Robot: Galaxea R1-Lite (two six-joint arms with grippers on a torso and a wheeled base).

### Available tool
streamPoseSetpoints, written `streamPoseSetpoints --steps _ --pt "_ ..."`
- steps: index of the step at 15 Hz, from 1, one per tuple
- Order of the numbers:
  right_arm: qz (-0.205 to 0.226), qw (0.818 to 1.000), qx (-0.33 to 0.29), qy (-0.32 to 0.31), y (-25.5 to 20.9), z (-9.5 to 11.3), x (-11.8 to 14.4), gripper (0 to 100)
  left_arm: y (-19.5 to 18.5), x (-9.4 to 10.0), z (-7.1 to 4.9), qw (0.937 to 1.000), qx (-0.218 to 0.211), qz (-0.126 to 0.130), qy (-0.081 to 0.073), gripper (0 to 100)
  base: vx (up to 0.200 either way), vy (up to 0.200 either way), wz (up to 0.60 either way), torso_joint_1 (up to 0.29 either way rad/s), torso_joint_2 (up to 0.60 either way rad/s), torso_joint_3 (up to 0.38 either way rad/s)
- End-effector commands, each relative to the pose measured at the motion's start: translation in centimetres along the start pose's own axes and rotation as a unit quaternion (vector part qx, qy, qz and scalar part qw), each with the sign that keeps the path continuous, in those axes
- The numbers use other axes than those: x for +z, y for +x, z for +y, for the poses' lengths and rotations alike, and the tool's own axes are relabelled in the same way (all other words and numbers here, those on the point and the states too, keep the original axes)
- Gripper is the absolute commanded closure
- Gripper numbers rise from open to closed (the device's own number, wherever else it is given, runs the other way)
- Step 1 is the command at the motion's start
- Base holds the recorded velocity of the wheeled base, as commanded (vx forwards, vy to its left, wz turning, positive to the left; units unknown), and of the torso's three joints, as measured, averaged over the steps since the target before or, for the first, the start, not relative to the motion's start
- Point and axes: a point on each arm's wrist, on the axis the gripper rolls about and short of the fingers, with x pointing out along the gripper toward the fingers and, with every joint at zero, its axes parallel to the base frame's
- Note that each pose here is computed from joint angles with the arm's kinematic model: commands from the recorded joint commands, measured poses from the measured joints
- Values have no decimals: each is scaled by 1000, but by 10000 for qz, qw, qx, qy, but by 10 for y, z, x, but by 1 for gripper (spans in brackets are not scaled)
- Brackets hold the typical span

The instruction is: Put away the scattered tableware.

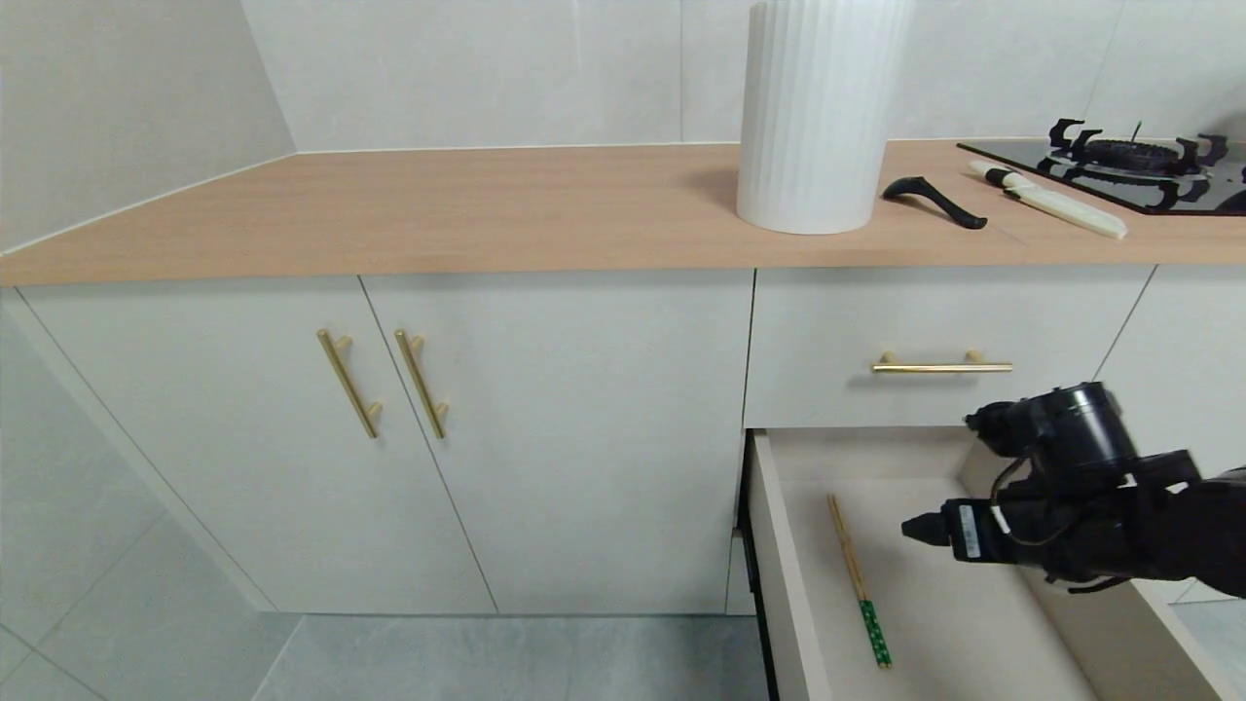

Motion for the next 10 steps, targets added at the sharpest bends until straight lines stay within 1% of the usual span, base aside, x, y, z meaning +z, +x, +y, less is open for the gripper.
streamPoseSetpoints --steps 1,3,9,10 --pt "-938 9956 3 36 -58 -24 19 0 0 0 0 10000 6 0 -1 0 0 0 0 0 0 0" --pt "-1009 9948 -64 -130 -73 -29 19 0 0 0 0 10000 6 0 -1 0 0 0 0 0 0 0" --pt "-1055 9941 -80 -256 -78 -29 18 0 0 0 0 10000 6 0 -1 0 0 0 0 0 0 0" --pt "-1055 9940 -80 -264 -78 -29 18 0 0 0 0 10000 6 0 -1 0 0 0 0 22 -227 -183"
